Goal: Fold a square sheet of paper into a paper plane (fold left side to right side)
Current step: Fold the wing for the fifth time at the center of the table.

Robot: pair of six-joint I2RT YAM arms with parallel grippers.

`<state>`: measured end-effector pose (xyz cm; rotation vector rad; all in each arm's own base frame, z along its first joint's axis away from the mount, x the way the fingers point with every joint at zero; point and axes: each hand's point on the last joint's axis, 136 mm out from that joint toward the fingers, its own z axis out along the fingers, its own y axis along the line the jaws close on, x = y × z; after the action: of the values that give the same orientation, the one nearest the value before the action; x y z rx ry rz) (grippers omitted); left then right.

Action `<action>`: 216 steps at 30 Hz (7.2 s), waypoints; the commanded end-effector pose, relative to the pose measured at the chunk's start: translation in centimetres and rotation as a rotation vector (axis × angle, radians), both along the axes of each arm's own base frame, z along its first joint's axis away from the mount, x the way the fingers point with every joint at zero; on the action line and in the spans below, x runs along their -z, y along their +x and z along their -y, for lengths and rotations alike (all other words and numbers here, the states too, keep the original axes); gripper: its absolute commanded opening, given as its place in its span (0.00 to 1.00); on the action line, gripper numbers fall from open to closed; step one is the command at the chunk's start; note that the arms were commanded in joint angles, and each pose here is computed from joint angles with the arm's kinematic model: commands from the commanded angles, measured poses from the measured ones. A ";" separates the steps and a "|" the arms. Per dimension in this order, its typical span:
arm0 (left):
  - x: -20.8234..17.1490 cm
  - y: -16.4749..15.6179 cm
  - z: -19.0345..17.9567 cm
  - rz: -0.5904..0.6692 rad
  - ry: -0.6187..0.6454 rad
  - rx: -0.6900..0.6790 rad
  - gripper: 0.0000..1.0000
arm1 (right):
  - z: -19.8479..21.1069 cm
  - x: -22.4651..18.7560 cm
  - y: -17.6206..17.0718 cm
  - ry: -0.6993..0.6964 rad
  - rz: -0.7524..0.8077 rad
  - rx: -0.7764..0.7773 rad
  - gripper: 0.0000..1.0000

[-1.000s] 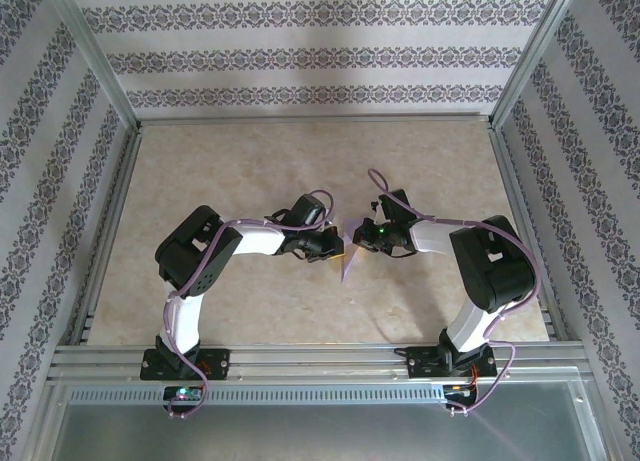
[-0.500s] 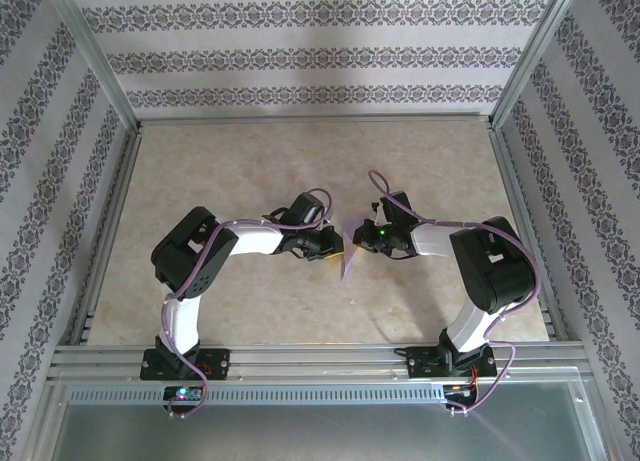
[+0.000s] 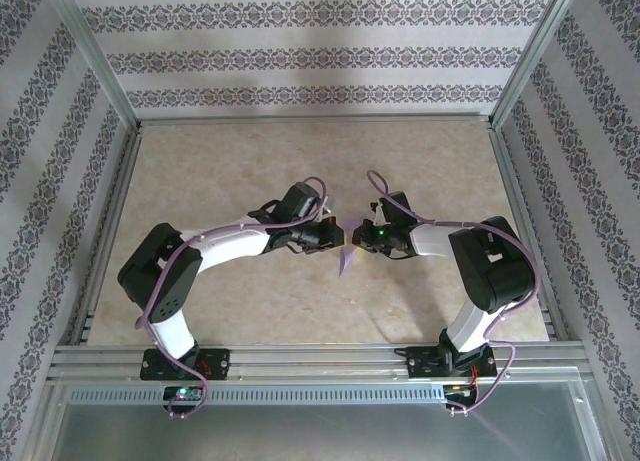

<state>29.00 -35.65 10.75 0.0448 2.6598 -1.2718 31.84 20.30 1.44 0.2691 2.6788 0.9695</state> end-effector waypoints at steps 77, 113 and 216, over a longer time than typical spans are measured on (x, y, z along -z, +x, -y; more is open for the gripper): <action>10.9 -3.9 -1.2 -0.198 0.241 0.040 0.00 | 0.8 3.2 -2.8 -0.119 -0.133 -0.024 0.00; 13.6 -4.8 -4.0 -0.219 0.473 0.033 0.00 | -2.0 -3.0 -2.6 0.082 0.112 -0.071 0.00; 13.1 -4.6 -4.1 -0.203 0.523 0.060 0.00 | -2.8 -0.9 -4.1 0.145 -0.142 0.019 0.00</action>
<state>26.71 -35.41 1.81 0.1017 2.9561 -0.8746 28.09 22.84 3.35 0.3970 2.7066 1.1972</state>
